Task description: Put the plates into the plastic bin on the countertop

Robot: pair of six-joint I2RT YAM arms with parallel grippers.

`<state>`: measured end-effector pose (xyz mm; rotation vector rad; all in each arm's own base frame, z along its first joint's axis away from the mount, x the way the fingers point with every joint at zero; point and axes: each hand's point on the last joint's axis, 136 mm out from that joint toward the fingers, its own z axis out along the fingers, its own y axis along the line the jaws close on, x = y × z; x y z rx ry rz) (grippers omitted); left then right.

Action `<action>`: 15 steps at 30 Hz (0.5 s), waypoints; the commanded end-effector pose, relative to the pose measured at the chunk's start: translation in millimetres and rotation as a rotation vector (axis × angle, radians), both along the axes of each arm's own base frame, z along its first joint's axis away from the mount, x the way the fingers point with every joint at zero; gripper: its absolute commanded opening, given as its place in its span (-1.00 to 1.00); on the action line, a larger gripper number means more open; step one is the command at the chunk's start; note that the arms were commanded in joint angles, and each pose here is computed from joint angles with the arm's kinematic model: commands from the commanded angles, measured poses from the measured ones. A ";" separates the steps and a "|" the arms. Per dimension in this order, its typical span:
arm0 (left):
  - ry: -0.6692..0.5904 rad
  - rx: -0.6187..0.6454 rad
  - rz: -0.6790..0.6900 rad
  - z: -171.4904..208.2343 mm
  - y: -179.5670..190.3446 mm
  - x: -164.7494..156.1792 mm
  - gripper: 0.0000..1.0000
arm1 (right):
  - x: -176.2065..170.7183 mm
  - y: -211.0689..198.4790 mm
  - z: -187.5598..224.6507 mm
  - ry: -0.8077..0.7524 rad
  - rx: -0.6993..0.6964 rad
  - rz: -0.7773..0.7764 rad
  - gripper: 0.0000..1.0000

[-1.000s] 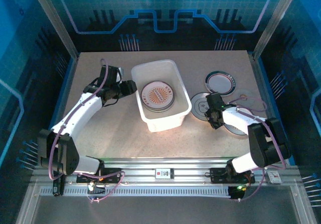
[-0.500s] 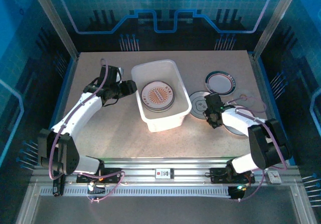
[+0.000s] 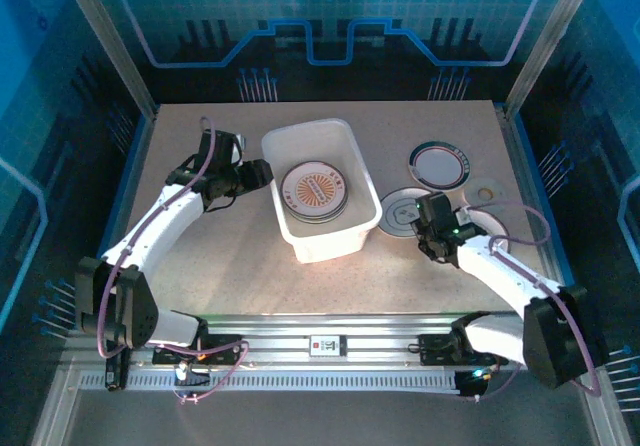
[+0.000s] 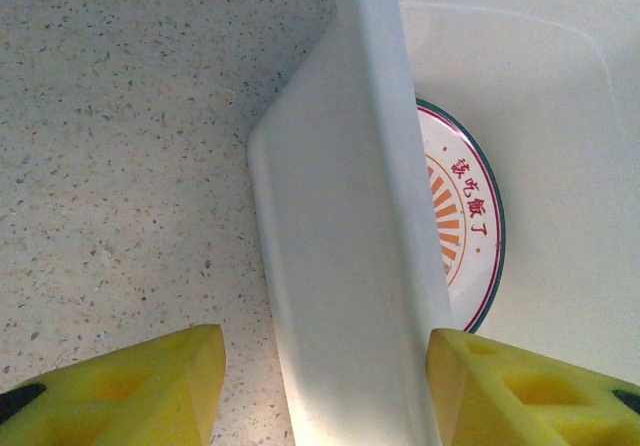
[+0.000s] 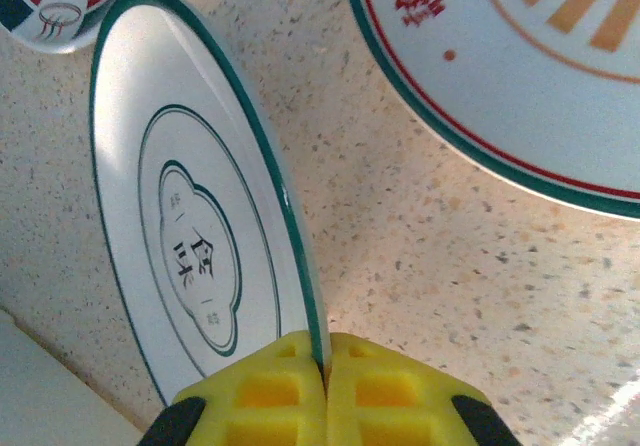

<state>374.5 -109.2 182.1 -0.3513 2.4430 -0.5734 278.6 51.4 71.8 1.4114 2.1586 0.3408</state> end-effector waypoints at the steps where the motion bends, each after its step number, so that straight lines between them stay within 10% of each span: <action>1: -0.024 -0.019 -0.008 8.1 -1.2 -1.3 0.14 | -10.7 -12.9 6.1 -0.004 -0.052 -0.036 -0.96; 15: -0.048 -0.028 -0.018 13.8 -2.6 -0.8 0.14 | -3.3 -27.5 86.2 -0.213 -0.080 -0.064 -1.00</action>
